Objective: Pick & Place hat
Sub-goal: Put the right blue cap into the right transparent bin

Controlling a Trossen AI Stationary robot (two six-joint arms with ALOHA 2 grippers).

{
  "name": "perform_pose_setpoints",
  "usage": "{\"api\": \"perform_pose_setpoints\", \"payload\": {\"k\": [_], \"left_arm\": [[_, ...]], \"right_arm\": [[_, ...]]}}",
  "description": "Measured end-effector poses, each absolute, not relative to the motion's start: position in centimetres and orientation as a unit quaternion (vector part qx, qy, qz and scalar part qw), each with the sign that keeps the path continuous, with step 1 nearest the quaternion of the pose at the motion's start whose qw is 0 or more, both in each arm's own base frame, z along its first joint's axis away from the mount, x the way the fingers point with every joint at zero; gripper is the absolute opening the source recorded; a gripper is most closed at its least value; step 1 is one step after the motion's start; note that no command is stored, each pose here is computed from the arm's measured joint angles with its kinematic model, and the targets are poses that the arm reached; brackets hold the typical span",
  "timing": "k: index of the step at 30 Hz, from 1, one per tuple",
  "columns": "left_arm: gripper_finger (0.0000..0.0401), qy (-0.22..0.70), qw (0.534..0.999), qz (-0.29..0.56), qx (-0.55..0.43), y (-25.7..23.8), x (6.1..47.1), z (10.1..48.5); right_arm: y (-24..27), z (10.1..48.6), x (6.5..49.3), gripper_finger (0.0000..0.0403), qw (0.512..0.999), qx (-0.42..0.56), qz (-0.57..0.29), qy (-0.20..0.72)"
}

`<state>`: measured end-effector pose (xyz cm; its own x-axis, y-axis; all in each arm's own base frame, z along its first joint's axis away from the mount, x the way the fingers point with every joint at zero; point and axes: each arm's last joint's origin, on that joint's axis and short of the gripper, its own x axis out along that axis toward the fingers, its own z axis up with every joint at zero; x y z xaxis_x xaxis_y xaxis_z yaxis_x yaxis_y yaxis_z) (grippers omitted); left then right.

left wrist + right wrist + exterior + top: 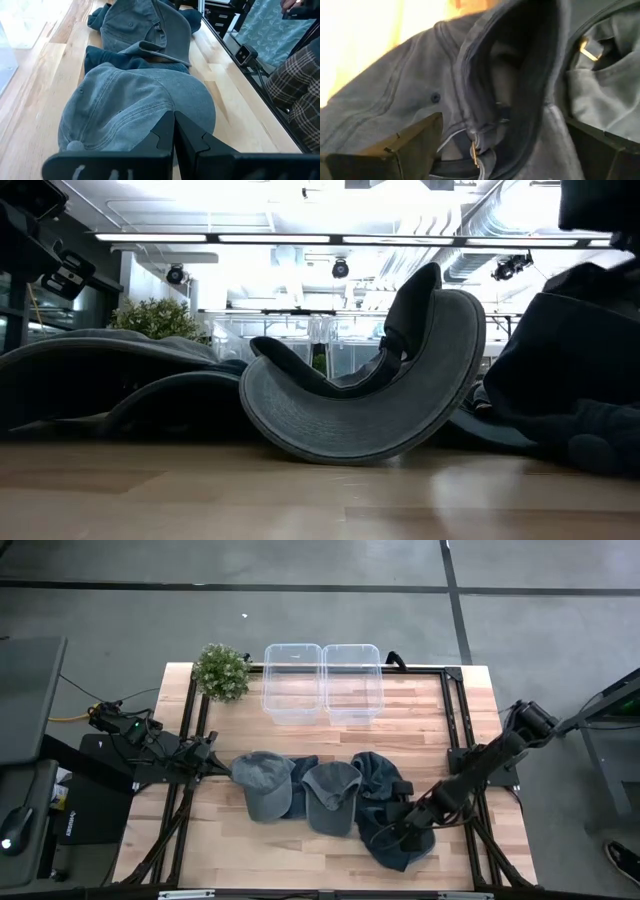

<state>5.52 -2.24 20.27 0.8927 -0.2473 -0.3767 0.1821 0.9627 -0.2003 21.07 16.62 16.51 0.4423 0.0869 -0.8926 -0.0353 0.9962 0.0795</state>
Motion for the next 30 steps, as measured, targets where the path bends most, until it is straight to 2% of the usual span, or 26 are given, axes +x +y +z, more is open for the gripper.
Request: {"api": "perform_pose_setpoints", "payload": {"k": [9,14,20,30], "left_arm": [[0.0,0.203,0.97,-0.111,-0.08,-2.24,5.52,20.27],[0.0,0.203,0.97,-0.111,-0.08,-2.24,5.52,20.27],[0.0,0.203,0.97,-0.111,-0.08,-2.24,5.52,20.27],[0.0,0.203,0.97,-0.111,-0.08,-2.24,5.52,20.27]], "right_arm": [[16.62,15.96,21.18,0.0353,0.847,0.015,0.024,0.532],[16.52,15.94,21.05,0.0347,0.842,0.044,0.001,0.538],[16.54,15.95,21.05,0.0307,0.839,0.078,-0.016,0.539],[16.59,16.34,20.87,0.0228,0.826,0.102,0.008,0.554]]}}
